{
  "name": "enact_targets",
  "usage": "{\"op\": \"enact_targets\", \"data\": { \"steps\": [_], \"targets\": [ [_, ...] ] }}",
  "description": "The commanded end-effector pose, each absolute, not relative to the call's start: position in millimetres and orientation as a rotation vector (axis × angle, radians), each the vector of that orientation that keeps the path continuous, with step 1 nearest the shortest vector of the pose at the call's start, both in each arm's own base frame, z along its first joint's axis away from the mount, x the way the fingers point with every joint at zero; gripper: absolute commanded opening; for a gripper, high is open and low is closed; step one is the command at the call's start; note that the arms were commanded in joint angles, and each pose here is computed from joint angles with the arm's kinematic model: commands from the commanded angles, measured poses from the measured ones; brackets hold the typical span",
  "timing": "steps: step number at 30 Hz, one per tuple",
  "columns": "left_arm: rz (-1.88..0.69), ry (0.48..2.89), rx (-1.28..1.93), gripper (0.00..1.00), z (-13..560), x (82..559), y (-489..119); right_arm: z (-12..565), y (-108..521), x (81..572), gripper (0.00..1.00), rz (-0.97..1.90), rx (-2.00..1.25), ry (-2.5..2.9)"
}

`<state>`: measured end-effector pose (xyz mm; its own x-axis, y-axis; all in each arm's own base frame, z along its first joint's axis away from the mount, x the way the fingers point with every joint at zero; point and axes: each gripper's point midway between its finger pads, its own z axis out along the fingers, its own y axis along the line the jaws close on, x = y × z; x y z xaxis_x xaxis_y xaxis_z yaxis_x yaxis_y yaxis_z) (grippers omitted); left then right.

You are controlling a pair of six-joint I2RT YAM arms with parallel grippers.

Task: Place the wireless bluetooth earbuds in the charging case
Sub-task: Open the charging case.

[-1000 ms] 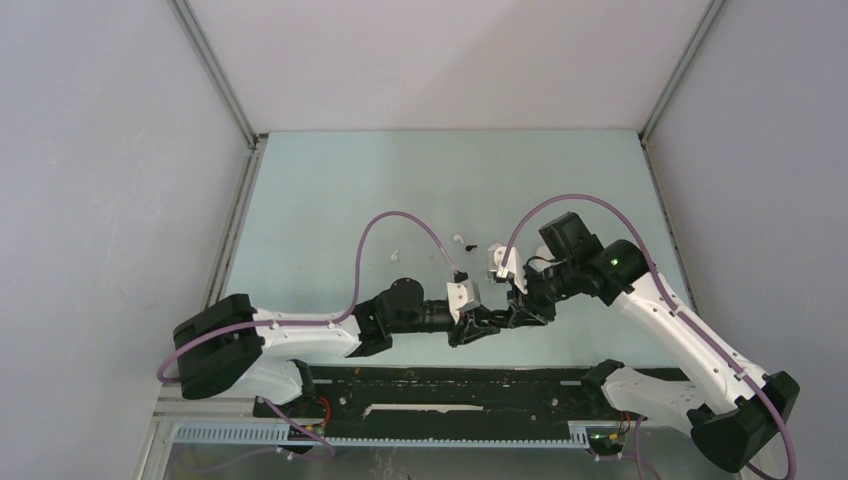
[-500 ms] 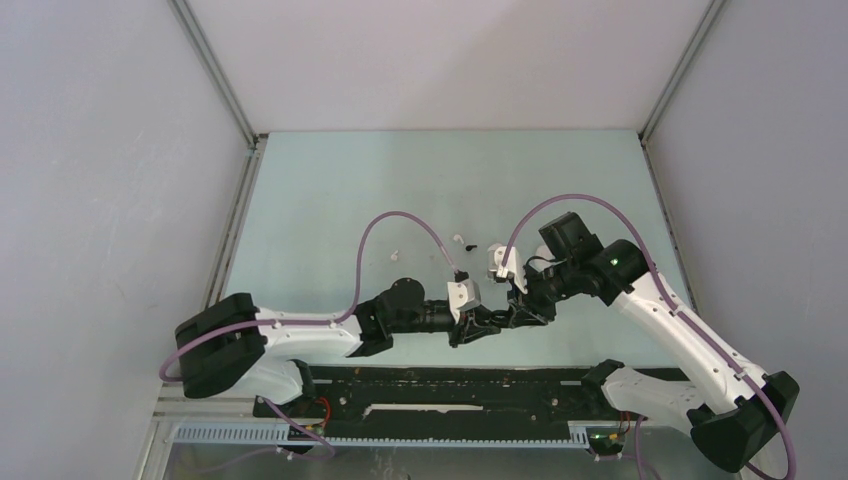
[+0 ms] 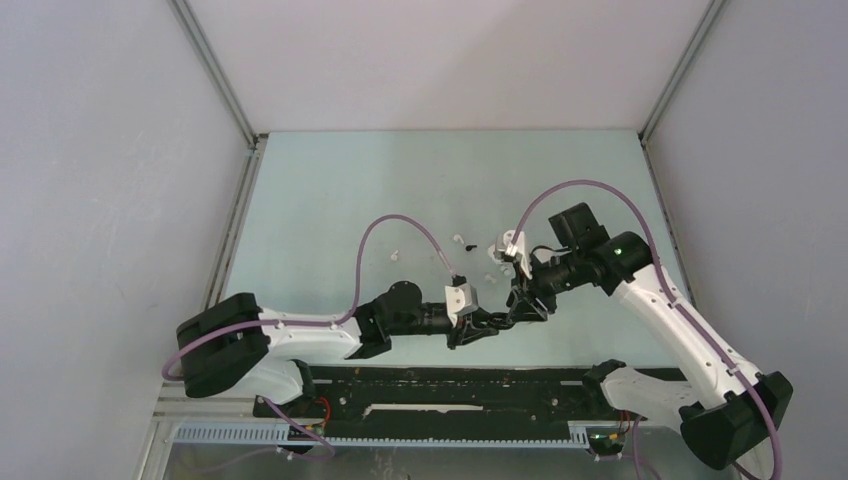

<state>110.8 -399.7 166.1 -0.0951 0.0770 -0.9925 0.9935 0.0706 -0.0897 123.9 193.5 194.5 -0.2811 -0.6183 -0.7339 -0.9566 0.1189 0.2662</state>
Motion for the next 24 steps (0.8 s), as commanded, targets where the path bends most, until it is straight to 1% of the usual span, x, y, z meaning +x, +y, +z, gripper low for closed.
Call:
{"op": "enact_targets", "data": {
  "steps": [1, 6, 7, 9, 11, 13, 24],
  "targets": [
    [-1.161, 1.277, 1.169, 0.00, 180.6, 111.1, -396.2, 224.7, 205.3, 137.2, 0.42, 1.126, -1.408, 1.899],
    [-1.163, 1.271, 1.160, 0.00, 182.4, 110.4, -393.9, 228.7, 205.8, 144.6, 0.43, 1.145, -1.367, 1.913],
    [-1.167, 1.271, 1.155, 0.00, 183.0, 110.3, -393.9, 230.7, 205.9, 141.3, 0.44, 1.164, -1.373, 1.905],
    [-1.176, 1.276, 1.142, 0.00, 182.6, 110.1, -393.3, 236.6, 206.1, 129.0, 0.52, 1.216, -1.421, 1.843],
    [-1.194, 1.267, 1.124, 0.00, 185.9, 108.9, -392.9, 234.4, 204.5, 125.7, 0.60, 1.185, -1.454, 1.835],
    [-1.216, 1.257, 1.112, 0.00, 191.0, 107.2, -393.8, 230.2, 202.3, 125.1, 0.64, 1.134, -1.486, 1.842],
    [-1.283, 1.222, 1.087, 0.00, 214.9, 100.6, -396.1, 214.9, 199.8, 119.8, 0.66, 1.130, -1.517, 1.890]
  ]
}}
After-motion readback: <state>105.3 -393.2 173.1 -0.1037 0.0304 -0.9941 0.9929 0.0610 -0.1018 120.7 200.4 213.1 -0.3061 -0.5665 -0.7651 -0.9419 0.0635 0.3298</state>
